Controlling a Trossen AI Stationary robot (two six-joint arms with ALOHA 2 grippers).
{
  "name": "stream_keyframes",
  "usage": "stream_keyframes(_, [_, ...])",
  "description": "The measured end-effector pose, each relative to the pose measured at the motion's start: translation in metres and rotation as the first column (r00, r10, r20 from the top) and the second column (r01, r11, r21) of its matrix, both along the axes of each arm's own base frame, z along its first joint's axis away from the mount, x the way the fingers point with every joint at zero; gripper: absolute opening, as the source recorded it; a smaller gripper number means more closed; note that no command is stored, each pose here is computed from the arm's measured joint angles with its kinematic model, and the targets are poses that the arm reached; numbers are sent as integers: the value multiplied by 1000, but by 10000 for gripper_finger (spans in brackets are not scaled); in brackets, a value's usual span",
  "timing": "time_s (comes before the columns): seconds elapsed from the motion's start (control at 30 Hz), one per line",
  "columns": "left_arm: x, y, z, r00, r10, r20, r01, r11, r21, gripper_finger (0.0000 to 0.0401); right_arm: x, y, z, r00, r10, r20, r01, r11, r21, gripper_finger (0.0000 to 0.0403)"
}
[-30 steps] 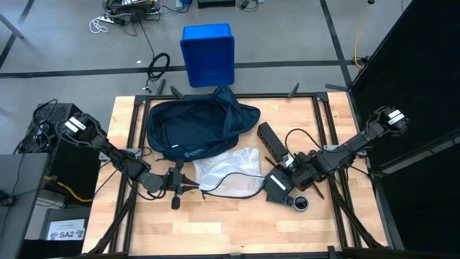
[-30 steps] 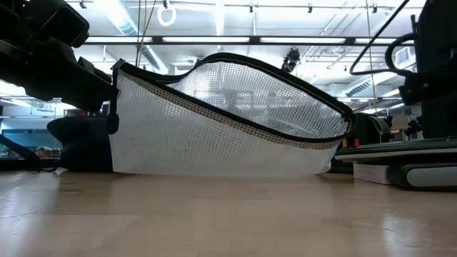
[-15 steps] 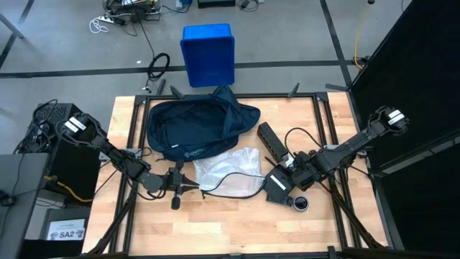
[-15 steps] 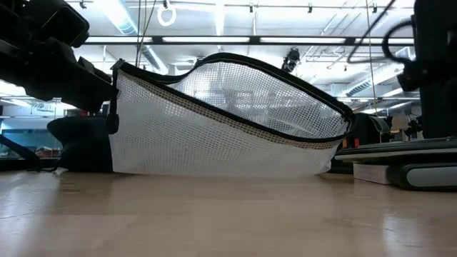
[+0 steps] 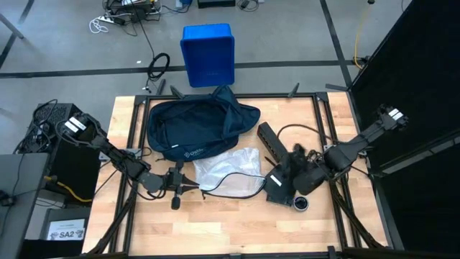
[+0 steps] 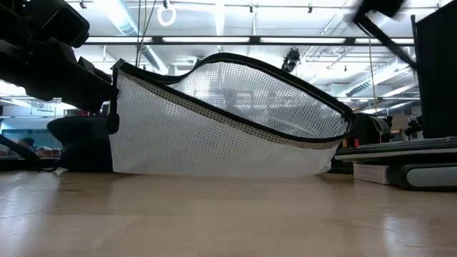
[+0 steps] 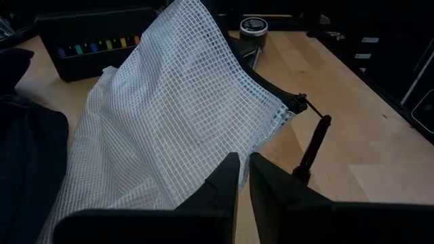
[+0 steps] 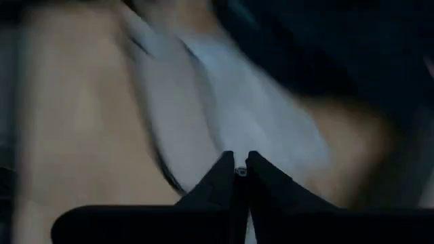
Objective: Unpack backpack
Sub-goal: Put the black pen into the white mesh envelope
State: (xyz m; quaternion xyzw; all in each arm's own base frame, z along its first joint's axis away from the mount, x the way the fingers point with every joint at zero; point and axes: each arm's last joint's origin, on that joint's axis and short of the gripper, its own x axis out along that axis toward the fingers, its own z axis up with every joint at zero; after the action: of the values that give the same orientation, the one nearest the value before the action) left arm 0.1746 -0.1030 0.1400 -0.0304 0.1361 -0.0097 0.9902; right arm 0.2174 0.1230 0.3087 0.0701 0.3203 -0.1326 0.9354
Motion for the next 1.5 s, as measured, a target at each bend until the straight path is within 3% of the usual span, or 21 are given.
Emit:
stream_keyframes(0.13, [0,0,0,1000,0,0,0,1000,0,10,33,21,13,947,246,206,-207,959,-194,0])
stream_keyframes(0.27, [0,0,0,1000,0,0,0,1000,0,10,64,31,5,875,417,247,-326,883,-337,0])
stream_keyframes(0.47, [0,0,0,1000,0,0,0,1000,0,10,106,20,-52,909,414,34,-367,839,-401,0])
stream_keyframes(0.63, [0,0,0,1000,0,0,0,1000,0,10,122,5,-81,927,367,-77,-365,837,-408,0])
stream_keyframes(0.87, [0,0,0,1000,0,0,0,1000,0,10,123,-5,-82,933,343,-111,-358,841,-406,45])
stream_keyframes(1.23, [0,0,0,1000,0,0,0,1000,0,10,111,3,-73,941,322,-104,-336,857,-391,225])
stream_keyframes(1.37, [0,0,0,1000,0,1,0,1000,0,10,83,12,-52,958,271,-98,-288,877,-384,242])
stream_keyframes(1.5, [0,0,0,1000,0,0,0,1000,0,10,42,14,-27,977,197,-76,-210,939,-273,223])
